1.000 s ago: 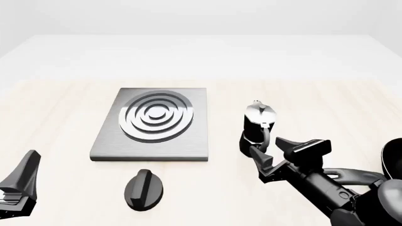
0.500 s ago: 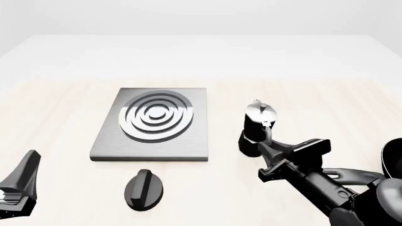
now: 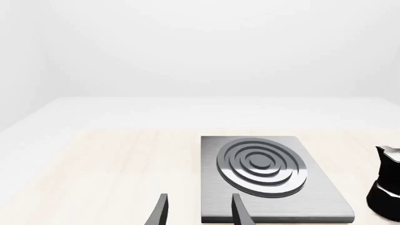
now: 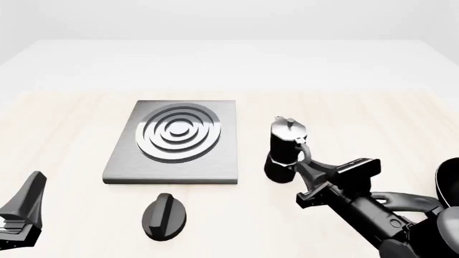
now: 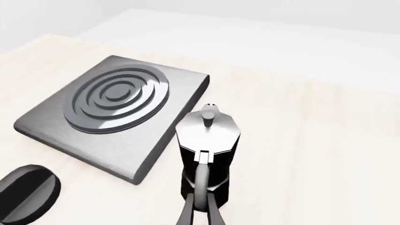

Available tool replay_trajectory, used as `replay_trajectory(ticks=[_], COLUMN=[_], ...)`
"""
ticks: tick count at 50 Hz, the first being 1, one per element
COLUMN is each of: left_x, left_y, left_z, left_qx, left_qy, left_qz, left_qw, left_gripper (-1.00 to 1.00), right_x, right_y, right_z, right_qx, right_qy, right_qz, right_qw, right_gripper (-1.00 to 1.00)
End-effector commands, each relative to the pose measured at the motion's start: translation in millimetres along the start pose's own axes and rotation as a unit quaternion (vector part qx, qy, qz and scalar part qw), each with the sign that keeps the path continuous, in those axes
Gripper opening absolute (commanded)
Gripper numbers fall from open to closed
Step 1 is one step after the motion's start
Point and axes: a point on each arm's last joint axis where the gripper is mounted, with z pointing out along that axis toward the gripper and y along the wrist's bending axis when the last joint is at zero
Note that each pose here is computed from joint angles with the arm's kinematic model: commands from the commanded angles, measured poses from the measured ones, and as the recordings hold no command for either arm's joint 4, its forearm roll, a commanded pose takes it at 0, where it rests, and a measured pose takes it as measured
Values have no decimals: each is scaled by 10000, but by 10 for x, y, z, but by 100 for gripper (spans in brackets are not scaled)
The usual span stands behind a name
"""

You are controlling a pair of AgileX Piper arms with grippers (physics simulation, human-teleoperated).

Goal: Put the moka pot on the stove.

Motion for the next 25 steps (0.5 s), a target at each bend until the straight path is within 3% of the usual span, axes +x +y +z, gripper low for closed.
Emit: replay_trajectory(ticks=[1,25], left_x=[0,0], left_y=[0,0], left_z=[0,0], left_qx=[0,0], left_qy=[0,0], left_qz=[0,0], left_qw=[10000,10000], left_gripper=[100,100], right_x=[-98,-422], right_y=[64,88], right_z=[-66,-351], right_qx=[-152,-201], right_qy=[-82,-471], right_qz=[-62,-106], right_qw=[9998,9986], right_gripper=[-100,-100])
